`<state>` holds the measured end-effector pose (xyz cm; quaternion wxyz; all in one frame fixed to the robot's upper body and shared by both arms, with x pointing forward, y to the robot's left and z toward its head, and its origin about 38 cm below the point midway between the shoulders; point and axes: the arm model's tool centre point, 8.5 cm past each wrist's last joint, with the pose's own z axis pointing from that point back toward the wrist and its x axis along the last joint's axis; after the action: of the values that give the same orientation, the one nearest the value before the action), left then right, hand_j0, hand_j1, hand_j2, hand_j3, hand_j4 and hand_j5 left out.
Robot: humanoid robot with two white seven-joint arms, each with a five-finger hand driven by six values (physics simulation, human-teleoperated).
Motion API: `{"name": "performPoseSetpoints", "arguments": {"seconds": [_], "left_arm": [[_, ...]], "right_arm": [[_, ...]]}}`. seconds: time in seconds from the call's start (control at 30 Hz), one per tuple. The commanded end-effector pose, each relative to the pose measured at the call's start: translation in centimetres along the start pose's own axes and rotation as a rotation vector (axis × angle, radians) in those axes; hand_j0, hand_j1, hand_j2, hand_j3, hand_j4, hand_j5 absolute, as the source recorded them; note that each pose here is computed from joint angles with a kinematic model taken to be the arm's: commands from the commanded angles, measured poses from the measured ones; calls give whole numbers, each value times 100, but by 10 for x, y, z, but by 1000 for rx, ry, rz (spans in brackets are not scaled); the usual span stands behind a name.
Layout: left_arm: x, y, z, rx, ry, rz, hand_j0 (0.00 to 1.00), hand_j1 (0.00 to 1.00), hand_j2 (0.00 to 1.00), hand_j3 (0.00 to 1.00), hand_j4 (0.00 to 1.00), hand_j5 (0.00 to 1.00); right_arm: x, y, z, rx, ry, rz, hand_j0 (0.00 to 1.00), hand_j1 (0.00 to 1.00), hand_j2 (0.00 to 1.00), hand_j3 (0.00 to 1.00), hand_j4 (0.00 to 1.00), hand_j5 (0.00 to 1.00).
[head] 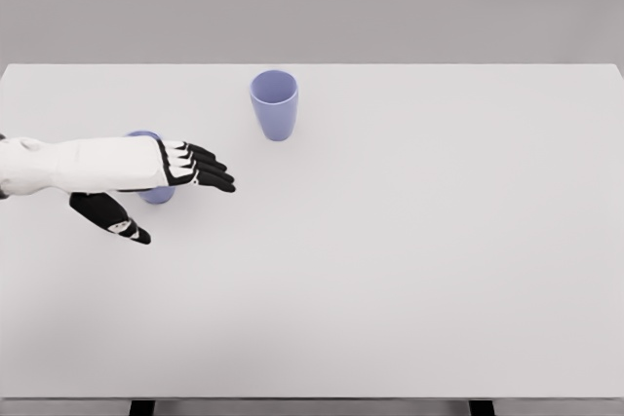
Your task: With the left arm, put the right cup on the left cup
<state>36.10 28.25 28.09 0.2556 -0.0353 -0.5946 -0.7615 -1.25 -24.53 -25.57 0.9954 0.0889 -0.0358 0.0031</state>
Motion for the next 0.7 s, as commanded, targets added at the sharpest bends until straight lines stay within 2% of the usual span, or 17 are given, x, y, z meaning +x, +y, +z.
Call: {"name": "performPoseSetpoints", "arguments": {"seconds": [0.0,0.03,0.1,0.17,0.2,0.27,0.4,0.43,0.5,0.57,0.6,0.67], "left_arm": [[2,1,-9,12,-24,3,100,100,100,100,100,100],[5,15,-14,28,-44,-29,100,100,100,100,100,100],[13,30,-37,23,-107,-65,100,100,100,100,100,100],[24,42,-60,-8,-181,-82,100,100,100,100,100,100],[30,58,-60,16,-205,-84,100,100,100,100,100,100],[35,77,-60,44,-225,-105,100,100,100,100,100,100],[-10,95,-71,98,-139,-53,100,100,100,100,100,100],[-27,96,-67,112,-94,-29,100,100,100,100,100,100],[-54,92,-72,110,-20,-12,100,100,100,100,100,100],[-67,87,-90,94,1,-6,100,100,100,100,100,100],[-86,84,-86,97,60,17,100,100,100,100,100,100],[-101,81,-95,107,88,52,100,100,100,100,100,100]], "right_arm": [[-2,0,0,3,6,4,100,100,100,100,100,100],[-5,0,1,1,11,-3,100,100,100,100,100,100],[-4,0,1,1,9,-5,100,100,100,100,100,100],[-5,0,1,1,10,-2,100,100,100,100,100,100],[-5,0,1,1,10,-1,100,100,100,100,100,100],[-5,0,1,1,10,-1,100,100,100,100,100,100],[-5,0,1,1,10,-1,100,100,100,100,100,100],[-5,0,1,1,10,-1,100,100,100,100,100,100],[-5,0,1,1,10,-1,100,100,100,100,100,100],[-6,0,1,1,11,-1,100,100,100,100,100,100],[-5,0,1,1,10,-1,100,100,100,100,100,100],[-5,0,1,1,10,-1,100,100,100,100,100,100]]}}
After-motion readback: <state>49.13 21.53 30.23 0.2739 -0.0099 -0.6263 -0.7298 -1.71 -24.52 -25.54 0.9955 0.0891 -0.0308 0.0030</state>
